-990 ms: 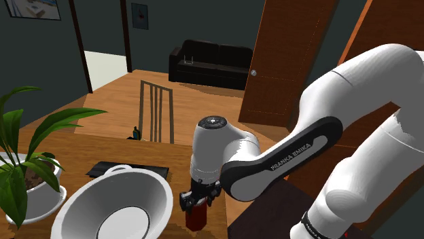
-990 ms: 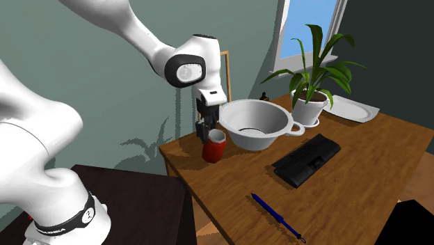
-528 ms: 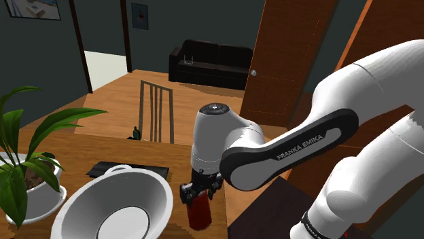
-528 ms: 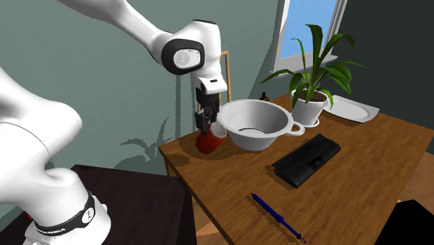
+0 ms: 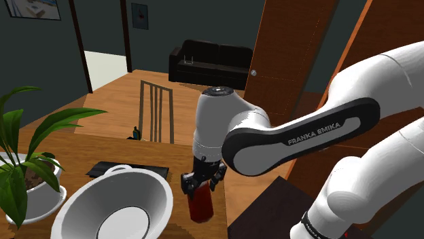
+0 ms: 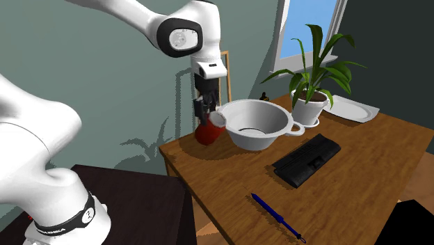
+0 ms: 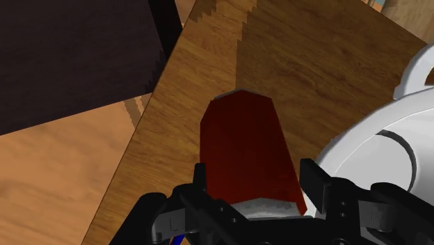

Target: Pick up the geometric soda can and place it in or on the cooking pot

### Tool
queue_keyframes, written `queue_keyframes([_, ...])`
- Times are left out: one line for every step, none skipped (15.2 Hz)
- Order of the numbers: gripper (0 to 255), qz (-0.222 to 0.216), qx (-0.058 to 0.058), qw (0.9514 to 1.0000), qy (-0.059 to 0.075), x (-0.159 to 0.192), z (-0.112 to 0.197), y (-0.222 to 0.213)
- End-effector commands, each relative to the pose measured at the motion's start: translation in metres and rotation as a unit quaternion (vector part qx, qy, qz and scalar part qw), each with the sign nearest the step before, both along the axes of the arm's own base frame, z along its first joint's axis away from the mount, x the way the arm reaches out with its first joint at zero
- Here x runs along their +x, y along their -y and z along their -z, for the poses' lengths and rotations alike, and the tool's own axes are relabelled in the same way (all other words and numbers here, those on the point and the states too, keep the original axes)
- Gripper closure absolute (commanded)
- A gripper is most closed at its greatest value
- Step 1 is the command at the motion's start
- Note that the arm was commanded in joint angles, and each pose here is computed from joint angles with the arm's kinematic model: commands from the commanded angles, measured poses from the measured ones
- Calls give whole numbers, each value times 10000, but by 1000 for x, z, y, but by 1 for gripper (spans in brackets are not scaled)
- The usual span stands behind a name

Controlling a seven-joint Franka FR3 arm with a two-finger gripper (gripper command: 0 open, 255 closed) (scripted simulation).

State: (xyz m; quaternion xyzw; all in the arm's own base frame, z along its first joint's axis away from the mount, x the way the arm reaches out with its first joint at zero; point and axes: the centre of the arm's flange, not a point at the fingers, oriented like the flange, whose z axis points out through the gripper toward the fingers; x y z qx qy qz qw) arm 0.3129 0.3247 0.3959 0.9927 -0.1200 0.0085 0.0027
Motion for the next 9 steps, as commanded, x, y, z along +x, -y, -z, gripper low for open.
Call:
queue_keyframes([255, -1, 1, 10000, 0, 1, -11, 0])
queue_keyframes([255, -1, 1, 10000, 0, 1, -16, 0])
queue_keyframes([255, -1, 1, 10000, 0, 1, -21, 0])
queue_keyframes([255, -1, 1, 10000, 0, 1, -26, 0])
queue_keyframes([255, -1, 1, 10000, 0, 1, -32, 0])
queue_keyframes([255, -1, 1, 10000, 0, 1, -37, 0])
queue_keyframes([255, -1, 1, 10000, 0, 1, -42, 0])
queue_keyframes([255, -1, 1, 10000, 0, 1, -47, 0])
queue_keyframes([255, -1, 1, 10000, 0, 1, -53, 0])
